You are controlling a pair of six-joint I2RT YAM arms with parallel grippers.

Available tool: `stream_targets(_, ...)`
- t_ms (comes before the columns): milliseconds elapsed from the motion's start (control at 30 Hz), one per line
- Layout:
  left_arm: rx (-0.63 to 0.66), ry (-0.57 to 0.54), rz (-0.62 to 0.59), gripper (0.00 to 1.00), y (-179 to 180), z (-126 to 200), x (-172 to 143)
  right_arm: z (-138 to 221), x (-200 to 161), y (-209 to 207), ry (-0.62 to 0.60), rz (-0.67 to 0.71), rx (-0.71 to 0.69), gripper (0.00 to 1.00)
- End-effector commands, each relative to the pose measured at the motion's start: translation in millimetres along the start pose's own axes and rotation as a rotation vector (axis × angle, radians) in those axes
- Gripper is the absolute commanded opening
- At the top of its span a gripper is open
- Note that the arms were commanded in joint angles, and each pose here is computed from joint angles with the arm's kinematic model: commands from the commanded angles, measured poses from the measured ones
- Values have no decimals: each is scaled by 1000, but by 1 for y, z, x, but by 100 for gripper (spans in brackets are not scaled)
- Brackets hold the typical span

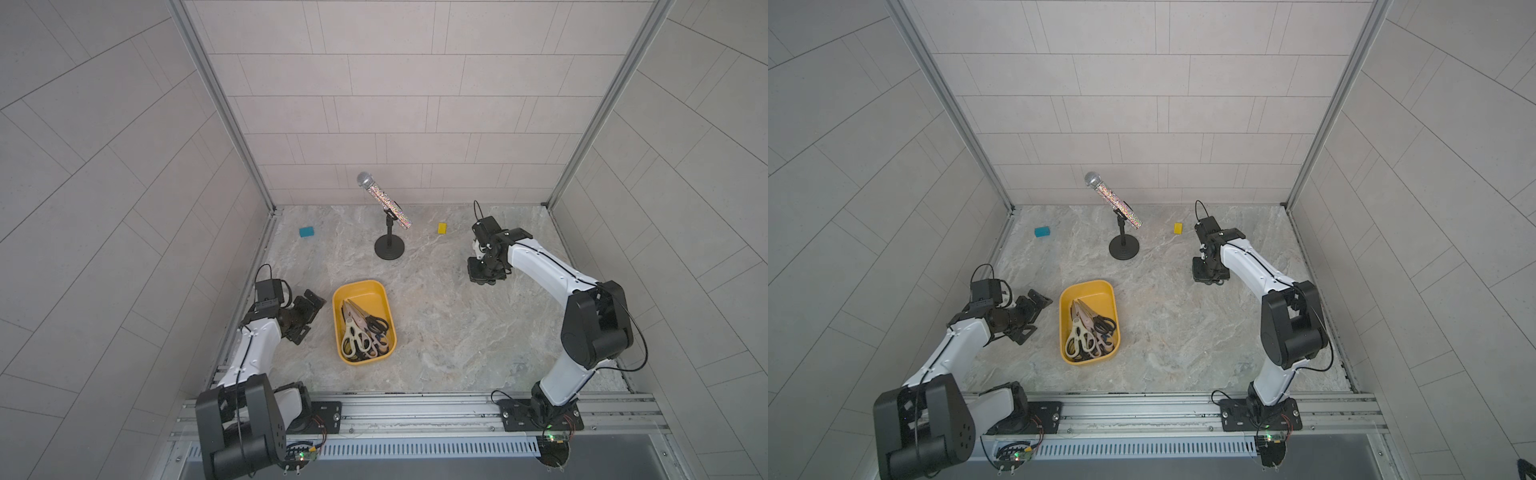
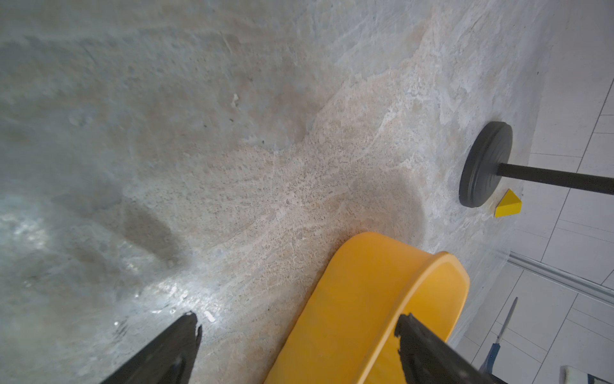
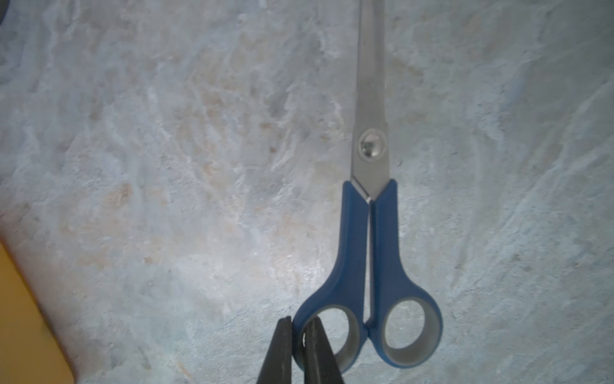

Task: Take the scissors out of the storage box
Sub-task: Place the scissors at the center of the board.

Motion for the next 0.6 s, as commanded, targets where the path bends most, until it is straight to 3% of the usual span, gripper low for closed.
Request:
stream_targets(0, 8, 3, -23, 100, -3, 6, -4, -15, 12, -25, -12, 11, -88, 0)
stream_targets(400, 114, -26, -272, 100, -30, 21, 0, -60, 16, -41, 39, 0, -112, 0)
stream_targets(567, 122, -22, -295, 100, -32, 19, -2, -75, 10, -43, 66, -6, -105, 0)
Point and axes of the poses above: each gripper's point midway between its finger pads, its own z axis back along the fingers, its own y axis along the line the jaws close on, x = y × z, the point moved 1 cm from there along z, back along the fingers, and after that the axes turned 11 degrees about -z, right-handed, at the moved point
